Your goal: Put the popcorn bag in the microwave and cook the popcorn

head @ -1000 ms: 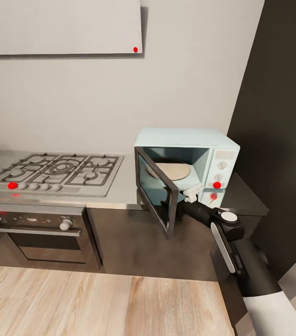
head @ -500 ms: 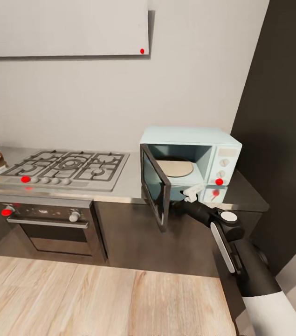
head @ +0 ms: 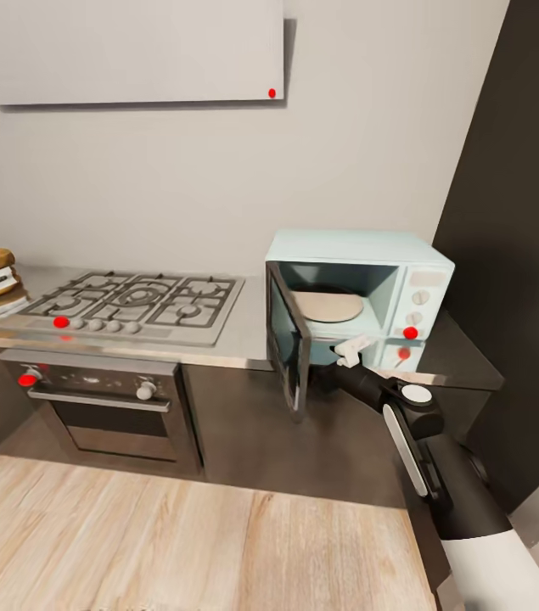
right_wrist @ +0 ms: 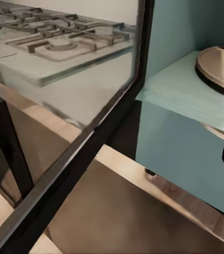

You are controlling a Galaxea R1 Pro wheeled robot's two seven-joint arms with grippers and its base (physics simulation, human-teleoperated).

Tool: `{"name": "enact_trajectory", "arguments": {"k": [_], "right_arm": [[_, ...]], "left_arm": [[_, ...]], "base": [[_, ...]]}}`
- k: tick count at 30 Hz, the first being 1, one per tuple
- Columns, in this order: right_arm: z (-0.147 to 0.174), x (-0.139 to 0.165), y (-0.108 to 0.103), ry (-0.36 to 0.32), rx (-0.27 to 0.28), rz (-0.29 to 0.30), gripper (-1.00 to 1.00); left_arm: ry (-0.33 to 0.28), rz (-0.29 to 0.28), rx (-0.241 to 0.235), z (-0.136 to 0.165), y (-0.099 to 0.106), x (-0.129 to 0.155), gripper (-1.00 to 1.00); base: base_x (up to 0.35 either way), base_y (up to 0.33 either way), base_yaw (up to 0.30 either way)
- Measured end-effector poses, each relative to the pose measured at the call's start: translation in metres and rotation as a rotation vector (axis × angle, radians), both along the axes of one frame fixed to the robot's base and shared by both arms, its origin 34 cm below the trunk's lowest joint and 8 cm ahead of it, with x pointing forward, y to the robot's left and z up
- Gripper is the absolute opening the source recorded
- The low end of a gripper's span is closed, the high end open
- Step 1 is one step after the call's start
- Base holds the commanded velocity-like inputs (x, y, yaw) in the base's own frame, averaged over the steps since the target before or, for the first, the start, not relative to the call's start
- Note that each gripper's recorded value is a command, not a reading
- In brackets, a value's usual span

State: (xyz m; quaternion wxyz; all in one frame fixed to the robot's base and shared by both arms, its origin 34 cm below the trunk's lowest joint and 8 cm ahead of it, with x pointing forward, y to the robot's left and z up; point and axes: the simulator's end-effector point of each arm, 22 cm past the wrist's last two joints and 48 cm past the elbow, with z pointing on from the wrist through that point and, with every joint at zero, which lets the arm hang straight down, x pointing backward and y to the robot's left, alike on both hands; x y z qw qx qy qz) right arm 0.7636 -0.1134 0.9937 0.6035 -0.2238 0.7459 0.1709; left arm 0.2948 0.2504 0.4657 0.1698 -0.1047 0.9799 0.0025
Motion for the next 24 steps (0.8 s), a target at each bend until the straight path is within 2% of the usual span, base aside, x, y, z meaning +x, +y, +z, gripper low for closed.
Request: {"name": "enact_trajectory", "arguments": {"k": [10, 24], "right_arm": [[0.0004, 0.0003, -0.0006, -0.001, 0.0, -0.003, 1.0], [0.0003, -0.0003, 0.0021, 0.0, 0.006, -0.001, 1.0]], "left_arm": [[0.0, 0.0, 0.0, 0.0, 0.0, 0.0, 1.0], [0.001, 0.0, 0.0, -0.0001, 0.0, -0.0003, 1.0]], "base": [[0.0, 0.0, 0.124], [0.0, 0.0, 0.033]]}}
